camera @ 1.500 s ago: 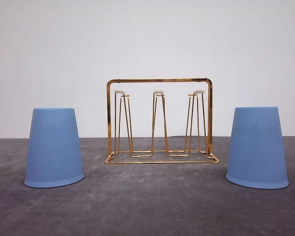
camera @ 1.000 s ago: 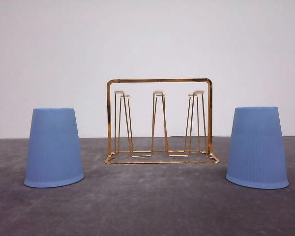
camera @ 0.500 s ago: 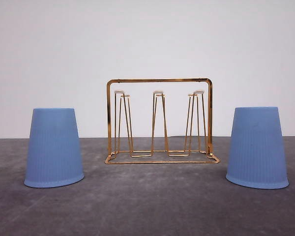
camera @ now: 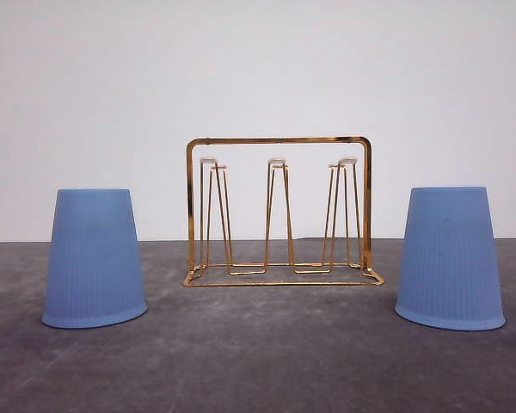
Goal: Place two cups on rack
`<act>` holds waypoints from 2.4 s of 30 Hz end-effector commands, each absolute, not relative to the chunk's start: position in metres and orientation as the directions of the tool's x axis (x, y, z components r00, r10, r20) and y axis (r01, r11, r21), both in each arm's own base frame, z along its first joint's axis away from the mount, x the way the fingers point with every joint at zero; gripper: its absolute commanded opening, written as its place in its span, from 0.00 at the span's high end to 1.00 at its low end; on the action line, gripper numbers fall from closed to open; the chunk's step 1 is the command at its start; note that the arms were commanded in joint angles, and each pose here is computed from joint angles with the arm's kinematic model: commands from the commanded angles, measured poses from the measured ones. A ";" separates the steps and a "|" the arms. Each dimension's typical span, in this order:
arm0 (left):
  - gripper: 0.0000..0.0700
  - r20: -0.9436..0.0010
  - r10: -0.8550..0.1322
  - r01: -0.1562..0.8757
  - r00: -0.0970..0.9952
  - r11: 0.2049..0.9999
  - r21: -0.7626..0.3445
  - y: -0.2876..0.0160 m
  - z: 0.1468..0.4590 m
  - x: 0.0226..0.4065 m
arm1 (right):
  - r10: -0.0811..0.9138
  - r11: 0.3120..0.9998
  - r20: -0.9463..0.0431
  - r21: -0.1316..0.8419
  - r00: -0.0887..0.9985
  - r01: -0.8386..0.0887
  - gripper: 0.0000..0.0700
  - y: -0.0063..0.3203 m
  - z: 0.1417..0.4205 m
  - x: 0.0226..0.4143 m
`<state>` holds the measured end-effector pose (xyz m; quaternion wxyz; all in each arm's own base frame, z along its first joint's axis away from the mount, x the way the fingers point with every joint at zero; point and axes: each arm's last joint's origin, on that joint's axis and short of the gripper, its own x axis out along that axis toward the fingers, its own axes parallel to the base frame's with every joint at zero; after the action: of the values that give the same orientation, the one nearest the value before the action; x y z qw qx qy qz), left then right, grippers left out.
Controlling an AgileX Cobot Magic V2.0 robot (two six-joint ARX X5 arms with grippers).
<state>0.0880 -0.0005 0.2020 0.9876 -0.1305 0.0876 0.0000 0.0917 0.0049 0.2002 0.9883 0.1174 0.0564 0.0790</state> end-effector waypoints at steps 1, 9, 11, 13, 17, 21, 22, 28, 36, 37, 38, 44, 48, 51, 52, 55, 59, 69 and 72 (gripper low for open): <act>0.98 -0.154 -0.025 -0.024 0.988 0.952 -0.306 -0.001 0.224 0.088 | 0.188 0.944 -0.077 0.291 0.979 -0.158 0.99 0.006 0.220 0.092; 0.98 -0.320 -0.129 0.036 0.939 0.959 -0.281 -0.004 0.293 0.122 | 0.244 0.955 -0.279 0.233 0.929 -0.181 0.99 0.011 0.280 0.122; 0.98 -0.373 -0.169 0.071 0.912 0.963 -0.260 -0.007 0.302 0.135 | 0.257 0.958 -0.346 0.211 0.902 -0.192 0.99 0.013 0.285 0.133; 0.98 -0.432 -0.196 0.097 0.880 0.966 -0.240 -0.011 0.306 0.149 | 0.269 0.960 -0.434 0.188 0.860 -0.206 0.99 0.016 0.286 0.147; 0.98 -0.519 -0.233 0.140 0.822 0.967 -0.212 -0.020 0.303 0.172 | 0.284 0.959 -0.562 0.170 0.776 -0.227 0.99 0.022 0.278 0.170; 0.98 -0.587 -0.259 0.180 0.767 0.965 -0.189 -0.028 0.290 0.187 | 0.291 0.956 -0.636 0.164 0.715 -0.243 0.99 0.027 0.268 0.186; 0.97 -0.598 -0.262 0.187 0.757 0.965 -0.186 -0.030 0.288 0.189 | 0.293 0.955 -0.642 0.166 0.708 -0.245 0.99 0.028 0.267 0.188; 0.80 -0.614 -0.276 0.203 0.740 0.961 -0.187 -0.034 0.284 0.192 | 0.344 0.938 -0.645 0.197 0.682 -0.286 0.78 0.031 0.265 0.188; 0.15 -0.610 -0.313 0.230 0.728 0.950 -0.212 -0.038 0.284 0.191 | 0.381 0.922 -0.651 0.221 0.656 -0.316 0.01 0.035 0.264 0.186; 0.15 -0.610 -0.319 0.236 0.725 0.948 -0.215 -0.039 0.284 0.192 | 0.382 0.922 -0.652 0.222 0.656 -0.316 0.01 0.035 0.264 0.186; 0.15 -0.610 -0.326 0.244 0.722 0.945 -0.217 -0.040 0.284 0.192 | 0.382 0.922 -0.651 0.223 0.656 -0.316 0.01 0.035 0.264 0.186; 0.15 -0.610 -0.404 0.323 0.682 0.914 -0.245 -0.063 0.277 0.204 | 0.382 0.922 -0.651 0.223 0.656 -0.316 0.01 0.035 0.264 0.186; 0.15 -0.618 -0.430 0.370 0.658 0.900 -0.232 -0.082 0.271 0.216 | 0.382 0.922 -0.651 0.223 0.656 -0.316 0.01 0.035 0.264 0.186; 0.15 -0.638 -0.415 0.375 0.649 0.904 -0.206 -0.095 0.265 0.226 | 0.382 0.922 -0.651 0.223 0.656 -0.316 0.01 0.035 0.264 0.186; 0.15 -0.646 -0.414 0.379 0.641 0.903 -0.203 -0.099 0.263 0.229 | 0.382 0.922 -0.651 0.223 0.656 -0.316 0.01 0.035 0.264 0.186; 0.15 -0.678 -0.406 0.389 0.613 0.902 -0.189 -0.110 0.253 0.237 | 0.382 0.922 -0.651 0.223 0.656 -0.316 0.01 0.035 0.264 0.186; 0.15 -0.735 -0.333 0.363 0.590 0.923 -0.127 -0.119 0.236 0.246 | 0.381 0.922 -0.651 0.221 0.656 -0.317 0.01 0.035 0.264 0.186; 0.40 -0.762 -0.339 0.381 0.551 0.915 -0.131 -0.127 0.226 0.248 | 0.381 0.922 -0.651 0.221 0.656 -0.317 0.01 0.035 0.264 0.186; 0.44 -0.748 -0.364 0.399 0.555 0.905 -0.145 -0.132 0.233 0.249 | 0.381 0.922 -0.651 0.221 0.656 -0.317 0.01 0.035 0.264 0.186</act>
<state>0.2457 -0.1254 0.2248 0.8778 0.0221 0.4333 -0.2029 0.1845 0.0338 0.2590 0.9062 0.0496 0.3761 0.1868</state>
